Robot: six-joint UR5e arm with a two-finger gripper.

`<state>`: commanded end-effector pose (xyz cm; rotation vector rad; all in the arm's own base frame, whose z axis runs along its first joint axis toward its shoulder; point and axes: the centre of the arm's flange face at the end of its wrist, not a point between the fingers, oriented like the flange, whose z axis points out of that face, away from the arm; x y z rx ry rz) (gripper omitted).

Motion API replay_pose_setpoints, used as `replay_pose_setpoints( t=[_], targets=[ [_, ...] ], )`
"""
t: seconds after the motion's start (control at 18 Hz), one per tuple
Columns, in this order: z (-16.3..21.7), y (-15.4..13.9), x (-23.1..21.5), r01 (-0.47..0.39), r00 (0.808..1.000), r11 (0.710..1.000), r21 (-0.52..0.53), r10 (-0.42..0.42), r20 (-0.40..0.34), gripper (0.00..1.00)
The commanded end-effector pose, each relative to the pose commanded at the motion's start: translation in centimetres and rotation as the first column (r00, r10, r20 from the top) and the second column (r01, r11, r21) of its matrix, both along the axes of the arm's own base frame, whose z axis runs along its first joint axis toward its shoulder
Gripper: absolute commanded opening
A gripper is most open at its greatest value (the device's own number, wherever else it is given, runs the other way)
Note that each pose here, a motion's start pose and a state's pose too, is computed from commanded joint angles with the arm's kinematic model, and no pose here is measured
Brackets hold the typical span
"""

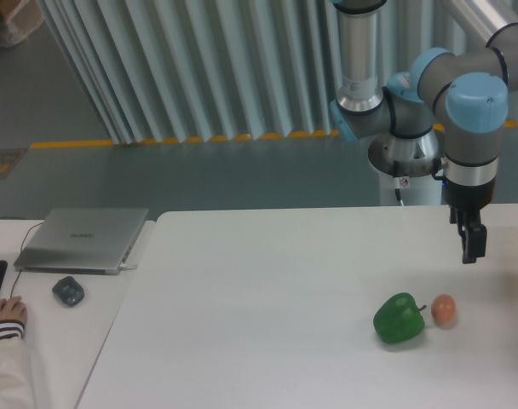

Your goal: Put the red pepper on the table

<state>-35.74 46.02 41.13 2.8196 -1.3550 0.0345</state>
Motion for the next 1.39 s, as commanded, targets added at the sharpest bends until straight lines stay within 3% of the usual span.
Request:
replay_pose_setpoints(
  t=[0.72,1.11,1.39],
  targets=[
    [-0.6,-0.8,-0.1,-0.02,1.0,1.0,0.007,0.02,-0.012,1.0],
    [-1.7,-0.8,0.7,-0.036,0.999,0.999,0.027,0.036,0.023,1.0],
    [-1.3,-0.8,0.1,-0.016,0.999,0.997,0.073,0.02,-0.046,1.0]
  ],
)
